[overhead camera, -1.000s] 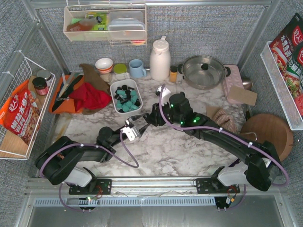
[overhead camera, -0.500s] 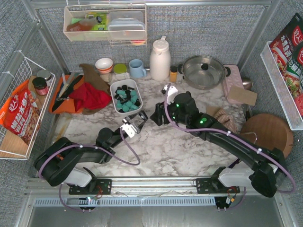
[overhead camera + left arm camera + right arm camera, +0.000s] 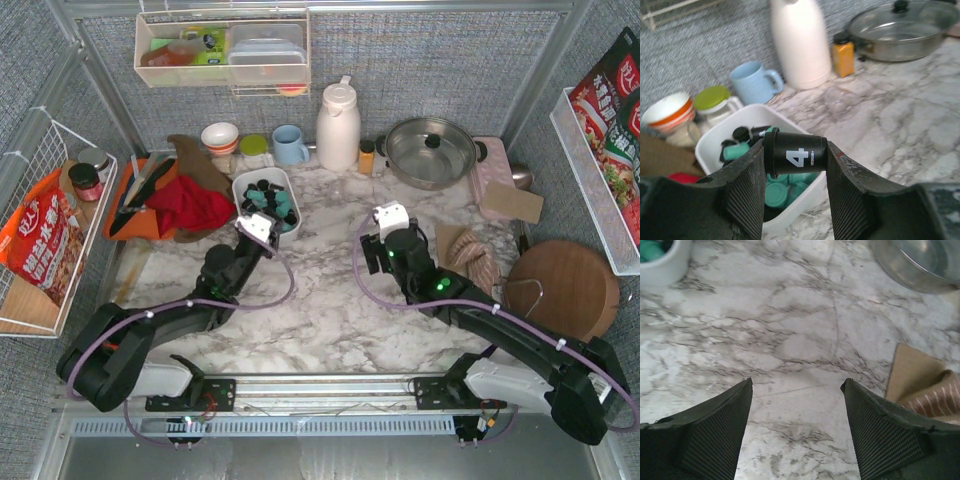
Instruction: Mix the coffee capsules in the storage basket
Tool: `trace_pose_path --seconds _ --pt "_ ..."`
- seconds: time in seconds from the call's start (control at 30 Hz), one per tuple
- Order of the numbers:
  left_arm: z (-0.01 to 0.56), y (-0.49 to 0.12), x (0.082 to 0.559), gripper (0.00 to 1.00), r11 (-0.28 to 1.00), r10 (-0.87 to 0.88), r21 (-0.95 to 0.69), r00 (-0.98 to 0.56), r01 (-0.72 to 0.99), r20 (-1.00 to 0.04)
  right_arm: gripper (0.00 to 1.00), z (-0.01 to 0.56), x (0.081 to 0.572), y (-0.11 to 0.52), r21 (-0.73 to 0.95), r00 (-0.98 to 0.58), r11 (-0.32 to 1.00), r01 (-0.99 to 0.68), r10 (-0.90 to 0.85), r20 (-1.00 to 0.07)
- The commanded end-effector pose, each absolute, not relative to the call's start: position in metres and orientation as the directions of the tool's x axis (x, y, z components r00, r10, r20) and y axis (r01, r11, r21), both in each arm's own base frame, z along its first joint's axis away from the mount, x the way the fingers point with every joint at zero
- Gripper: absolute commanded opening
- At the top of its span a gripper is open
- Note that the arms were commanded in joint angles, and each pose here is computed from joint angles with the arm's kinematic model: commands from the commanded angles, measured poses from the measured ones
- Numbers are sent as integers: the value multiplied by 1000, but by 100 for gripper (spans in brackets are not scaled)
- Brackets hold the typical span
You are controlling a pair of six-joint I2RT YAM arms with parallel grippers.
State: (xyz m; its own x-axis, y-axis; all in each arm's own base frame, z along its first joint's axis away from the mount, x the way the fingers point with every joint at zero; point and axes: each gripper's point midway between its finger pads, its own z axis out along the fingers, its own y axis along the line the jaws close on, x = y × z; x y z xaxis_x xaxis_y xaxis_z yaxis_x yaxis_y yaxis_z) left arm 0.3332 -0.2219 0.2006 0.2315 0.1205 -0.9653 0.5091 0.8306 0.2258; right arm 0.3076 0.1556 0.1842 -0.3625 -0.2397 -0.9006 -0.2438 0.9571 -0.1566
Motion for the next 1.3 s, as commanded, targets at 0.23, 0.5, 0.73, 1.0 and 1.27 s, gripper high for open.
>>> trace_pose_path --seconds 0.23,0.5,0.73,1.0,1.27 --pt "159 -184 387 37 941 98 64 -88 333 -991 99 175 313 133 -222 -230 964 -149 -252 -940" --pt "126 -186 413 38 959 46 -19 -221 284 -974 99 177 305 130 -209 -232 964 -167 -244 -941" --pt "109 -197 439 44 964 13 -52 -244 260 -970 99 181 302 127 -196 -214 967 -166 -229 -950" --pt "116 -219 454 84 942 -31 -107 -237 317 -971 99 176 303 128 -203 -229 964 -173 -240 -943" --pt "145 -187 445 99 976 -35 -66 -152 206 -988 99 168 307 127 -237 -248 956 -173 -275 -929"
